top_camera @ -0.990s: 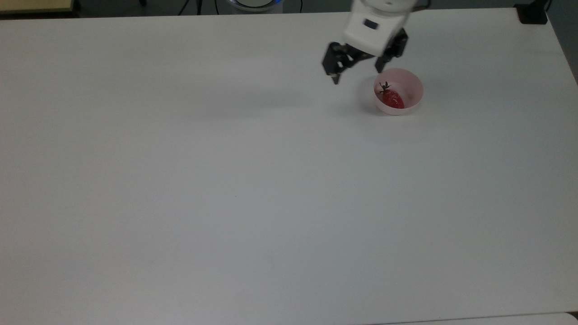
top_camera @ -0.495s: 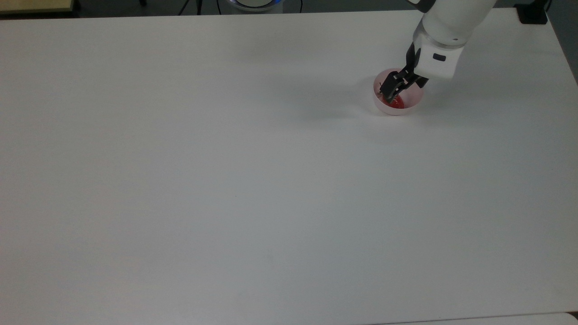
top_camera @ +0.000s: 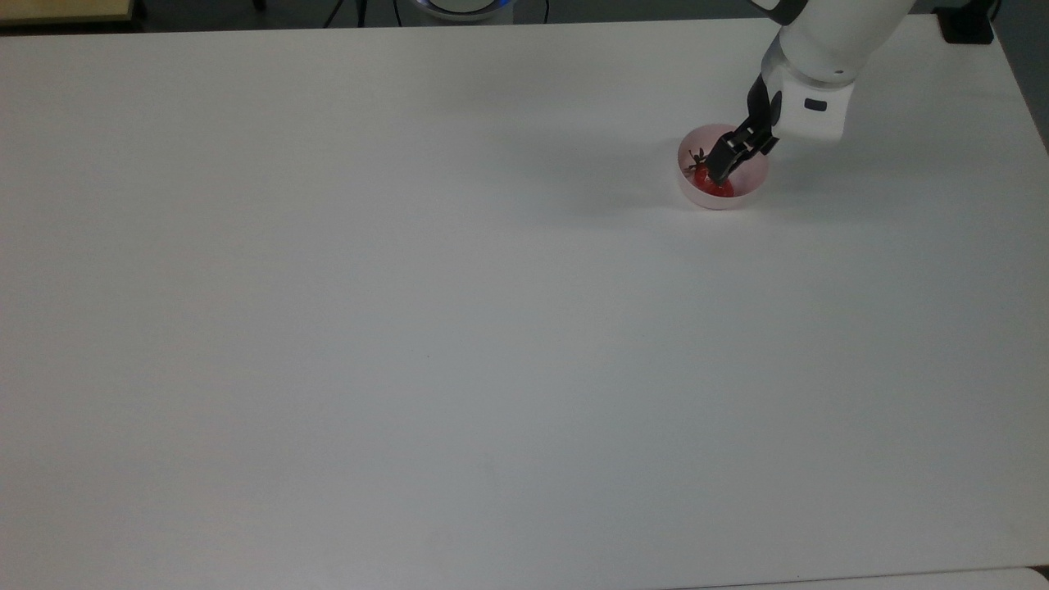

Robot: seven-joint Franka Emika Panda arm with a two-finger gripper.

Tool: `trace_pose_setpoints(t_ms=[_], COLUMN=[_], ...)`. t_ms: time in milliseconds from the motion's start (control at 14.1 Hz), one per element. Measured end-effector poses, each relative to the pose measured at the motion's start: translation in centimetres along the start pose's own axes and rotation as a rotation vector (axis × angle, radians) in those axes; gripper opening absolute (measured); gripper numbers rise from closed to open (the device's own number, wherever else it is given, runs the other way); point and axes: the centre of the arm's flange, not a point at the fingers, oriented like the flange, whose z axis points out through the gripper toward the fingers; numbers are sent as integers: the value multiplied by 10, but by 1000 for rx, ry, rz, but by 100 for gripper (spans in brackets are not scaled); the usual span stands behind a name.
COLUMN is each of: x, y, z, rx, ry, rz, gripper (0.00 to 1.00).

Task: Pick up strawberry from bowl
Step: 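Close the gripper on the red strawberry inside the bowl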

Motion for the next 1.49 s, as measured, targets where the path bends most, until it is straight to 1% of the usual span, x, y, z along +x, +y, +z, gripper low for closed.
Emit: trace_pose_setpoints(t_ms=[141, 424, 495, 637, 778, 920, 1061, 1132, 1203, 1485], x=[-3, -7, -8, -11, -14, -15, -15, -15, -15, -13], y=[-2, -15, -18, -21, -23, -23, -23, -23, -23, -23], z=[14, 41, 46, 56, 62, 64, 64, 64, 63, 56], rx=[-18, -32, -39, -60, -69, -70, -70, -70, -70, -71], ry=[-28, -77, -88, -108, -121, -126, -126, -126, -124, -111], rz=[-36, -94, -111, -142, -156, -164, -171, -172, -171, -170], gripper=[79, 75, 72, 70, 67, 53, 44, 44, 38, 37])
